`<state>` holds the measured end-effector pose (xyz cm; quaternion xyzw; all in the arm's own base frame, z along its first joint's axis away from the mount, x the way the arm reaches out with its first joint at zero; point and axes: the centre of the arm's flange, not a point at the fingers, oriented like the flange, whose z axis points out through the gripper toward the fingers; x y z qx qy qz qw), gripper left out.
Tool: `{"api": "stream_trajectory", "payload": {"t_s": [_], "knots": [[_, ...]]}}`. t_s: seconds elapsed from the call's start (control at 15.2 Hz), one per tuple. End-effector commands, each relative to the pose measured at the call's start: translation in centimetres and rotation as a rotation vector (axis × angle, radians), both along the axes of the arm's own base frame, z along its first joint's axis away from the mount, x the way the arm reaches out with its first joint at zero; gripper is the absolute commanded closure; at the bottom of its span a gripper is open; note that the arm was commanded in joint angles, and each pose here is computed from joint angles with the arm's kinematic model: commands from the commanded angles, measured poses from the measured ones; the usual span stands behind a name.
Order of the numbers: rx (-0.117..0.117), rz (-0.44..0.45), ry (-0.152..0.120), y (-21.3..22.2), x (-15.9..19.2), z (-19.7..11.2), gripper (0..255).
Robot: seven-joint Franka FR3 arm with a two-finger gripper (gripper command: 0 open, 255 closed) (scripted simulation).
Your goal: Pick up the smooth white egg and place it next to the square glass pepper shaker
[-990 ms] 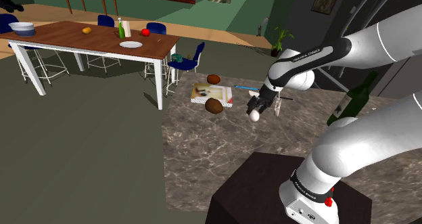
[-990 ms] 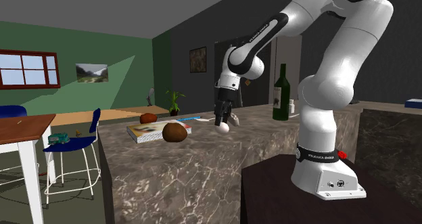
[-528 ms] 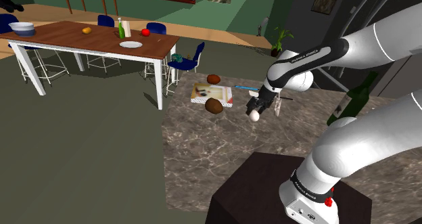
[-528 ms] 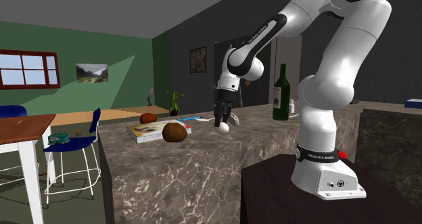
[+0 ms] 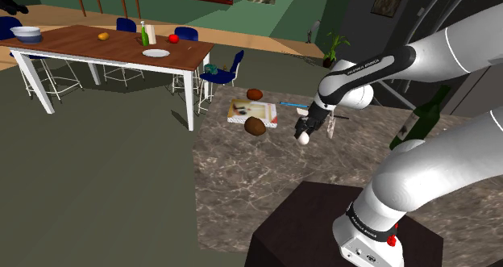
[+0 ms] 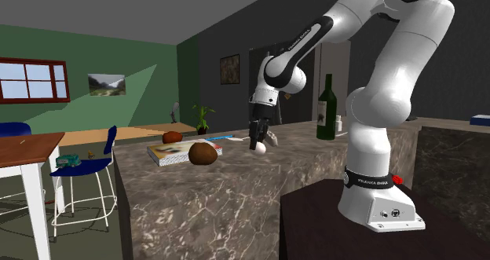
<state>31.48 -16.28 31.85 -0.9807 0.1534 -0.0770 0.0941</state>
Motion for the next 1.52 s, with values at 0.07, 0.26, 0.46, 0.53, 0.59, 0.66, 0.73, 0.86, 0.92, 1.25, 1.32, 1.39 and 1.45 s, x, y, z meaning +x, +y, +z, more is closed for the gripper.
{"api": "stream_trajectory", "payload": {"t_s": [0.07,0.26,0.46,0.53,0.59,0.66,0.73,0.86,0.92,1.25,1.32,1.39,1.45], "knots": [[0.0,0.0,0.0,0.0,0.0,0.0,255],[0.0,0.0,0.0,0.0,0.0,1.0,255],[0.0,0.0,0.0,0.0,0.0,2.6,255],[0.0,0.0,0.0,0.0,0.0,3.1,255],[0.0,0.0,0.0,0.0,0.0,3.7,255],[0.0,0.0,0.0,0.0,0.0,4.2,255],[0.0,0.0,0.0,0.0,0.0,4.7,255],[0.0,0.0,0.0,0.0,0.0,5.8,255],[0.0,0.0,0.0,0.0,0.0,6.3,255],[0.0,0.0,0.0,0.0,0.0,9.0,255],[0.0,0.0,0.0,0.0,0.0,9.5,255],[0.0,0.0,0.0,0.0,0.0,10.0,255],[0.0,0.0,0.0,0.0,0.0,10.5,255]]}}
